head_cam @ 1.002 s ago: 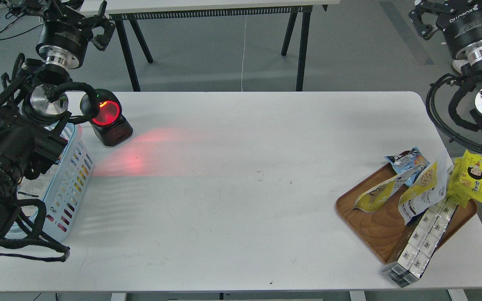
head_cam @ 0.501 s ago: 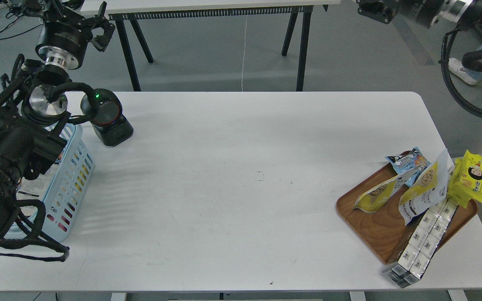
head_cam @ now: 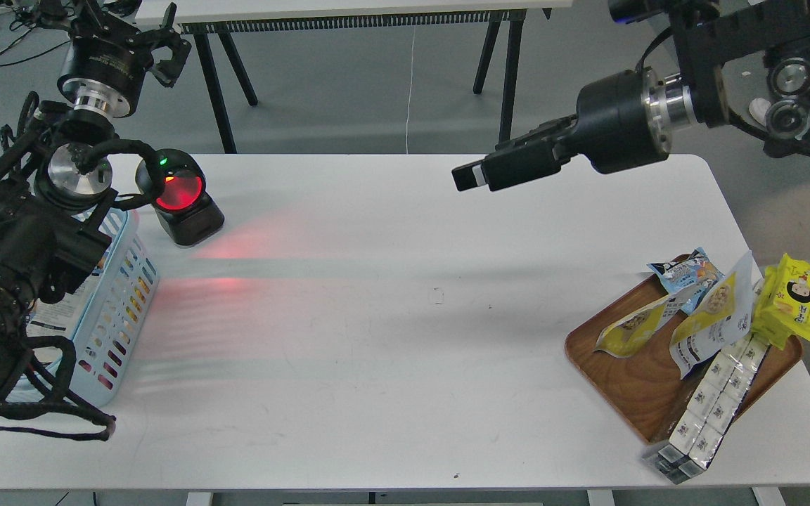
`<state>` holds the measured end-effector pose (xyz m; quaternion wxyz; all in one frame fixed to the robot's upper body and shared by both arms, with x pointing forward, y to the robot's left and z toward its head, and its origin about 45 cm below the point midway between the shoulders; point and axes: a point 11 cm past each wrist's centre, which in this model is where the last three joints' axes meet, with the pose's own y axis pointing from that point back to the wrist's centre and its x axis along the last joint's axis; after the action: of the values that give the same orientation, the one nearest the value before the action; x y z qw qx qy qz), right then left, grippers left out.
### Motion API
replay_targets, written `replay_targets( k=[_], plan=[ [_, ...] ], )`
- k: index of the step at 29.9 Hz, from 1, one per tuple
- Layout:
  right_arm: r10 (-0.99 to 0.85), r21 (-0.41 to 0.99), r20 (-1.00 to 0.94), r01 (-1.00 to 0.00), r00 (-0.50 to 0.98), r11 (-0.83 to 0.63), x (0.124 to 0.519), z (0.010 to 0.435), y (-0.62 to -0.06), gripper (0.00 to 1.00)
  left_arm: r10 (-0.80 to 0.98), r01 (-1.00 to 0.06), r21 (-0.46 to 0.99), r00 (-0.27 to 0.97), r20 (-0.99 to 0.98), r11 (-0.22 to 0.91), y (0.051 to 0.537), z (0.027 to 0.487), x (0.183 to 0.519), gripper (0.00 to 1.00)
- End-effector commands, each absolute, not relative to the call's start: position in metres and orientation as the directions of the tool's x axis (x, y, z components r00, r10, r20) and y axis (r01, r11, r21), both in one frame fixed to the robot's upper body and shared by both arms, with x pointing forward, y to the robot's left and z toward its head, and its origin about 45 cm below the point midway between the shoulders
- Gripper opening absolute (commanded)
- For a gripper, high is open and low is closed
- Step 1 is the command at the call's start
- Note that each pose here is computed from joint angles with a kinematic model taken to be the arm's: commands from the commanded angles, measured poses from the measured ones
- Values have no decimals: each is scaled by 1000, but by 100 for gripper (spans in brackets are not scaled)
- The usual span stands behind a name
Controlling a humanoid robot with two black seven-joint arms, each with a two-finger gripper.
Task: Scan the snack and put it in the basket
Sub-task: 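Lower the right gripper onto the yellow snack packet on the wooden tray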
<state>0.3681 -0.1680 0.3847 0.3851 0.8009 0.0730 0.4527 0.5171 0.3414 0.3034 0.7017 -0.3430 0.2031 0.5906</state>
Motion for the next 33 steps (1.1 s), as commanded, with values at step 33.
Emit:
replay_targets(
  k=[33],
  plan=[
    [983, 977, 88, -208, 160, -54, 325, 285, -312, 80, 694, -969, -237, 214, -687, 64, 344, 302, 516, 100]
  ],
)
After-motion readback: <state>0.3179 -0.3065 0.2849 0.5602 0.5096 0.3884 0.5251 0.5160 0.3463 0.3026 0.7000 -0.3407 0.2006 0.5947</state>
